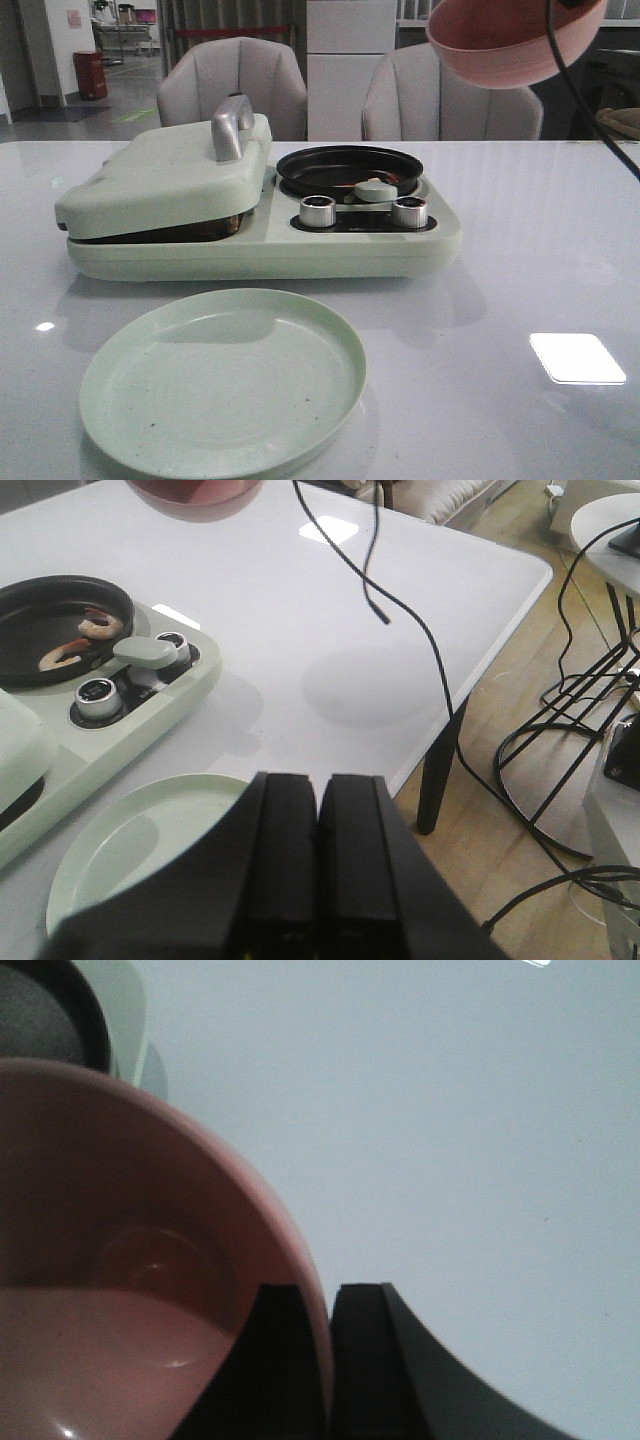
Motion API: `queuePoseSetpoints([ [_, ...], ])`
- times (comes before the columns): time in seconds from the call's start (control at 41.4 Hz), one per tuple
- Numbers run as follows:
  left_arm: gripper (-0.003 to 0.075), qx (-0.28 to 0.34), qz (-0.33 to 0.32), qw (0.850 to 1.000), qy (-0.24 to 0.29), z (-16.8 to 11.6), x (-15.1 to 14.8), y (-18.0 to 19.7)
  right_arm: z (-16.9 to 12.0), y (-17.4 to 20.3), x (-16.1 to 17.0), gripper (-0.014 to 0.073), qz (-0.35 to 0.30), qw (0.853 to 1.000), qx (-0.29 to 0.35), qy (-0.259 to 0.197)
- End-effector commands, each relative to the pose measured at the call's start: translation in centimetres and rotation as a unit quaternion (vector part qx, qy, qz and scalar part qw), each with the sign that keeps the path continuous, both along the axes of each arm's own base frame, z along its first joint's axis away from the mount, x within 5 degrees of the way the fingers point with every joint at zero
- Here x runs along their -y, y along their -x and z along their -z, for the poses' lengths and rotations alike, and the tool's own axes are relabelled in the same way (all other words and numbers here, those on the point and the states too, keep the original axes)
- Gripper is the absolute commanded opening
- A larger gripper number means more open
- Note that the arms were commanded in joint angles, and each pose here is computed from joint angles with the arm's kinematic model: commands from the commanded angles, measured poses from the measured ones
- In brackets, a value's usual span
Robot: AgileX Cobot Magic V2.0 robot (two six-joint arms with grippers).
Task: Make breakfast with bread and shrimp
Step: 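Carry the empty pink bowl back and set it on the table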
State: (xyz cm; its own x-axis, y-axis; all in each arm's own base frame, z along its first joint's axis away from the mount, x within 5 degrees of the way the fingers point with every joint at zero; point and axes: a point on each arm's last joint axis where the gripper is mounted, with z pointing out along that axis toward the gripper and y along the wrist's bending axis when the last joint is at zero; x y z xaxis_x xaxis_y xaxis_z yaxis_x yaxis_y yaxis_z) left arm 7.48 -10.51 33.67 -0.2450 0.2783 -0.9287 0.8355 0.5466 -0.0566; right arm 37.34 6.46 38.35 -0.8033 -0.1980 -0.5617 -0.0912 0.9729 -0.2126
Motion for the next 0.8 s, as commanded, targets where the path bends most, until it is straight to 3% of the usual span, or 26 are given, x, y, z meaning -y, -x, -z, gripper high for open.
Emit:
queuePoseSetpoints([
  [0.0, 0.0098, 0.03, -0.01, 0.998, 0.045, -1.7, 0.0, -0.2, -1.4, 2.9, 1.6, 0.0016, -0.007, 0.997, 0.062, -0.043],
  [0.314, 0.0098, 0.03, -0.01, 0.998, 0.045, -1.7, 0.0, -0.2, 9.1, 5.9, 6.3, 0.0016, 0.02, 0.984, -0.029, -0.172],
  [0.459, 0.0098, 0.03, -0.01, 0.998, 0.045, -1.7, 0.0, -0.2, 12.5, 7.0, 8.3, 0.0016, 0.059, 0.983, -0.038, -0.172],
  [0.773, 0.0098, 0.03, -0.01, 0.998, 0.045, -1.7, 0.0, -0.2, 14.9, 5.8, 9.3, 0.0016, 0.083, 0.983, -0.01, -0.166],
])
